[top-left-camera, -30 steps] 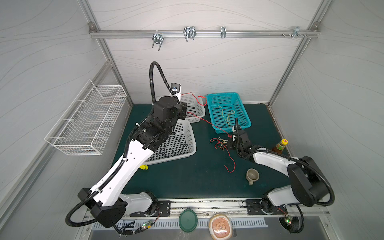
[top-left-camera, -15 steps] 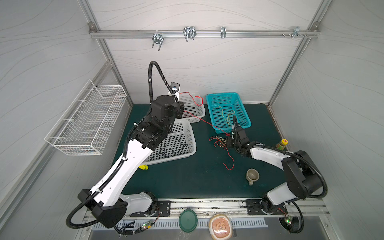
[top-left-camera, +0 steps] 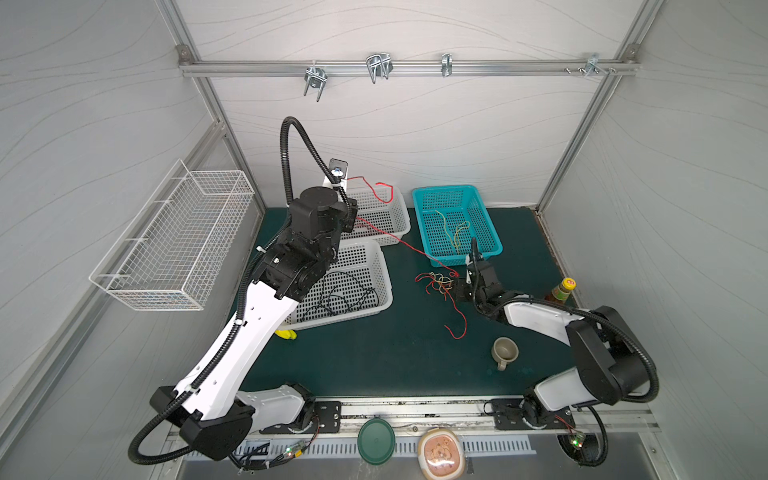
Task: Untangle the cables
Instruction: 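Lift the red wire high over the farther white basket with the left gripper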
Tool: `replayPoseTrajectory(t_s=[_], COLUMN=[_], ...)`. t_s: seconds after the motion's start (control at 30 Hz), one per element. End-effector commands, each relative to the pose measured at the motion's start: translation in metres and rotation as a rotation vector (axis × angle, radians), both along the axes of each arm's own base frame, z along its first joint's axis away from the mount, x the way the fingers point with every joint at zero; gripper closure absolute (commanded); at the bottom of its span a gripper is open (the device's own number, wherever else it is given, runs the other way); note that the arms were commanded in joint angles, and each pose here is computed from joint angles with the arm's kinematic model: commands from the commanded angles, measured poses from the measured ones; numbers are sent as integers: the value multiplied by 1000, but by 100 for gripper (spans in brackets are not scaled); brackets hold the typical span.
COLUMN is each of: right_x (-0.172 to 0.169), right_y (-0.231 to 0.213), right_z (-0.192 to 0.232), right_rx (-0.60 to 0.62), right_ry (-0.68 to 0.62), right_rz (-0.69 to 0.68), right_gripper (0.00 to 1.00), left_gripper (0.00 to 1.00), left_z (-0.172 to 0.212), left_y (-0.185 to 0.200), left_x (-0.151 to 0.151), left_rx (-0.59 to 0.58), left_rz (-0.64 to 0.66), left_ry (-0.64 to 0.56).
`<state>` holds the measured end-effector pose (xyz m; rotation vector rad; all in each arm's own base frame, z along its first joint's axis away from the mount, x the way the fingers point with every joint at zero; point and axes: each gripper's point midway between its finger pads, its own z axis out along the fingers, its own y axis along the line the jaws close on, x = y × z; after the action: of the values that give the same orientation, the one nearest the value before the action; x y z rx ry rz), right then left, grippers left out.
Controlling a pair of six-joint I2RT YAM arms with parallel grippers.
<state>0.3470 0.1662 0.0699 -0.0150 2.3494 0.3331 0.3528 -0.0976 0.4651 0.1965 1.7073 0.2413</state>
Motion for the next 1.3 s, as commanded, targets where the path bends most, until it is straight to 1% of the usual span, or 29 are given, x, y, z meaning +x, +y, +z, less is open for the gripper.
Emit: replayPoseTrajectory(t_s=[0.0, 0.07, 0.13, 0.17, 0.23, 0.33, 0.43, 0.5, 0.73, 0.87, 1.03, 1.27], right_x=[-20, -20, -19, -19, -18, -15, -11, -9, -5, -6, -13, -22], right_y=[-31, -33, -44, -49, -48, -43, -37, -32, -10, 0, 3, 2], right_z=[-29, -29, -31, -32, -30, -23, -16, -10, 32, 61, 91, 122], right_rx=[-82, -92, -116, -118, -100, -81, -71, -63, -105, -67, -8, 67], right_ry=[111, 116, 141, 162, 170, 154, 142, 132, 25, -44, -116, -198], right_rz=[-71, -81, -128, -147, -142, -115, -94, -69, 52, 95, 117, 117], right_gripper=[52, 48, 44, 43, 41, 38, 38, 36, 21, 14, 11, 11], left_gripper=[100, 100, 100, 100, 100, 100, 100, 100, 100, 100, 100, 100], left_z=[63, 61, 62, 64, 66, 64, 51, 43, 27, 22, 19, 32], left_y=[36, 34, 41, 45, 48, 38, 25, 19, 1, -8, -25, -50], left_x=[-28, -29, -31, -34, -38, -41, -37, -34, -25, -16, -2, 23], left_rx=[-69, -70, -63, -64, -72, -107, -130, -139, -169, -178, -184, -191], left_rz=[93, 83, 116, 137, 136, 64, 2, -21, -91, -112, -156, -230], left_ry=[-183, -178, -177, -183, -191, -188, -152, -127, -73, -64, -58, -111])
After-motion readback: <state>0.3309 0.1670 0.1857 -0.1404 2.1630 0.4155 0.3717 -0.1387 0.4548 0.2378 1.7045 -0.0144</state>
